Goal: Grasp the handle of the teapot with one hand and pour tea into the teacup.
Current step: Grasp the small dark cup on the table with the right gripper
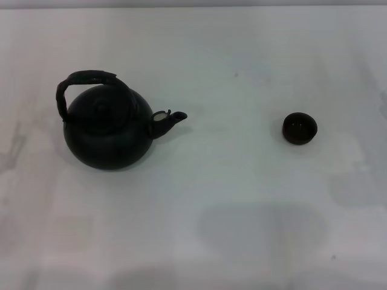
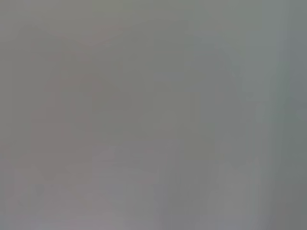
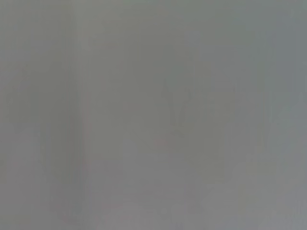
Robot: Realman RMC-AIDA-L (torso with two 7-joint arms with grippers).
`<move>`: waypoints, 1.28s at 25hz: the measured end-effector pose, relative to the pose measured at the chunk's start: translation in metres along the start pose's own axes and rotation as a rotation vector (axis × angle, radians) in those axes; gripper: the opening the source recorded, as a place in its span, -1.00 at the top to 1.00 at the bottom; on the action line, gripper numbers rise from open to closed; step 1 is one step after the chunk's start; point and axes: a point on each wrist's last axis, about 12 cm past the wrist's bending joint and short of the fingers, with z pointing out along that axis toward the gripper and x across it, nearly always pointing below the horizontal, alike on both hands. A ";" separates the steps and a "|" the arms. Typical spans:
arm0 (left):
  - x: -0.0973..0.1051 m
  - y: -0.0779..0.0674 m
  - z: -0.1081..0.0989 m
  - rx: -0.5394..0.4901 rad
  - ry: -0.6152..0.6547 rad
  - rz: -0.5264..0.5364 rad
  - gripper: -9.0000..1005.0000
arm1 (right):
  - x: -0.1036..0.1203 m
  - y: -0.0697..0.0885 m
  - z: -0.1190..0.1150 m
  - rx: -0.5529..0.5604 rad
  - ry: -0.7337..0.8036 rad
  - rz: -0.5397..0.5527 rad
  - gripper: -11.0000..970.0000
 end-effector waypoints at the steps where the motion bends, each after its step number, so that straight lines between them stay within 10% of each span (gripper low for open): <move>1: 0.000 0.001 -0.002 -0.007 0.002 -0.005 -0.72 | 0.000 0.000 0.000 -0.001 0.000 0.002 -0.74; 23: -0.001 0.000 0.007 0.002 0.000 -0.024 -0.72 | 0.004 0.002 -0.004 -0.001 0.020 0.037 -0.75; 32: -0.001 0.003 0.004 -0.006 -0.003 -0.019 -0.72 | -0.003 0.002 0.002 -0.219 0.065 -0.009 -0.75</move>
